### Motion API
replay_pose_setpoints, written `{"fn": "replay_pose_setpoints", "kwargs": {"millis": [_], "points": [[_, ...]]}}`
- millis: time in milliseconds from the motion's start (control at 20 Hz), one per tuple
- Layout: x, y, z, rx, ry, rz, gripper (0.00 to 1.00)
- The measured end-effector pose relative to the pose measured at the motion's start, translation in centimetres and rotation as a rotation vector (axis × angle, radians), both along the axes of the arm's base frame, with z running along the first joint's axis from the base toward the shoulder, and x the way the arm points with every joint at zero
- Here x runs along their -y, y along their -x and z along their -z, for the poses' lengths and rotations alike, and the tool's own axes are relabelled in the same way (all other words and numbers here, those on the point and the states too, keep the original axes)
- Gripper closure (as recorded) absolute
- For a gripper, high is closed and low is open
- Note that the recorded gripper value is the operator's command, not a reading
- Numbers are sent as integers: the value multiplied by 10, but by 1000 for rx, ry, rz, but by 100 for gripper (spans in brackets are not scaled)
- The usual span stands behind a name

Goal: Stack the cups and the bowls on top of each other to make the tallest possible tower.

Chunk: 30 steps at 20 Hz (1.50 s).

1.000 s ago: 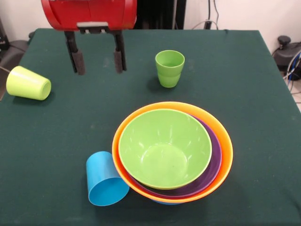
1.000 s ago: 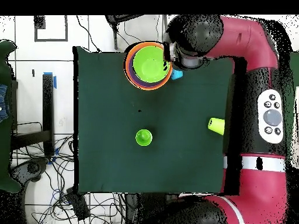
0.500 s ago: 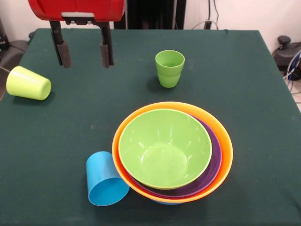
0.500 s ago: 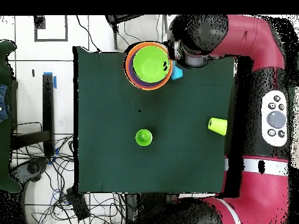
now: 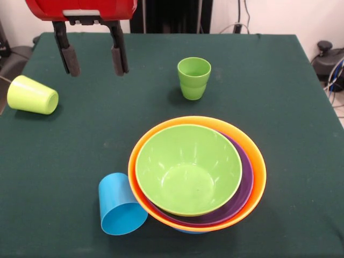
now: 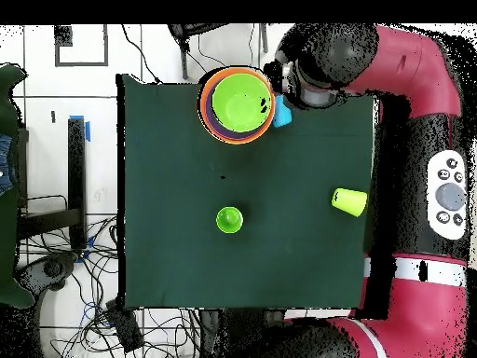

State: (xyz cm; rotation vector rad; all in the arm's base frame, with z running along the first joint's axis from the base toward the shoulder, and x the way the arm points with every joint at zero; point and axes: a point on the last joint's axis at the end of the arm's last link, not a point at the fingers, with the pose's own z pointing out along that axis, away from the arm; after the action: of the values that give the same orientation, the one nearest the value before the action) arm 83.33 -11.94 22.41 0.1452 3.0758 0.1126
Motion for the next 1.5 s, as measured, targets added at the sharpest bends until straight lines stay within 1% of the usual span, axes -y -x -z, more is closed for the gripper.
{"fn": "replay_pose_setpoints", "kwargs": {"millis": [100, 400, 450, 600, 700, 800, 850, 900, 1000, 1050, 1200, 1300, 1400, 1500], "points": [[0, 0, 2, 11, -10, 15, 0], [-1, 2, 9, 27, -31, 36, 0], [0, 2, 12, 28, -47, 46, 0], [1, 3, 16, 21, -64, 56, 0], [5, 4, 23, 12, -91, 72, 0], [16, 7, 34, -2, -126, 99, 0], [19, 7, 37, -5, -135, 107, 0], [28, 9, 43, -13, -157, 126, 0], [36, 12, 50, -21, -170, 142, 0], [51, 17, 63, -35, -188, 167, 0], [69, 25, 83, -57, -208, 197, 0], [74, 29, 92, -68, -216, 206, 0], [81, 36, 113, -93, -233, 222, 0], [81, 39, 125, -107, -243, 225, 0]]}}
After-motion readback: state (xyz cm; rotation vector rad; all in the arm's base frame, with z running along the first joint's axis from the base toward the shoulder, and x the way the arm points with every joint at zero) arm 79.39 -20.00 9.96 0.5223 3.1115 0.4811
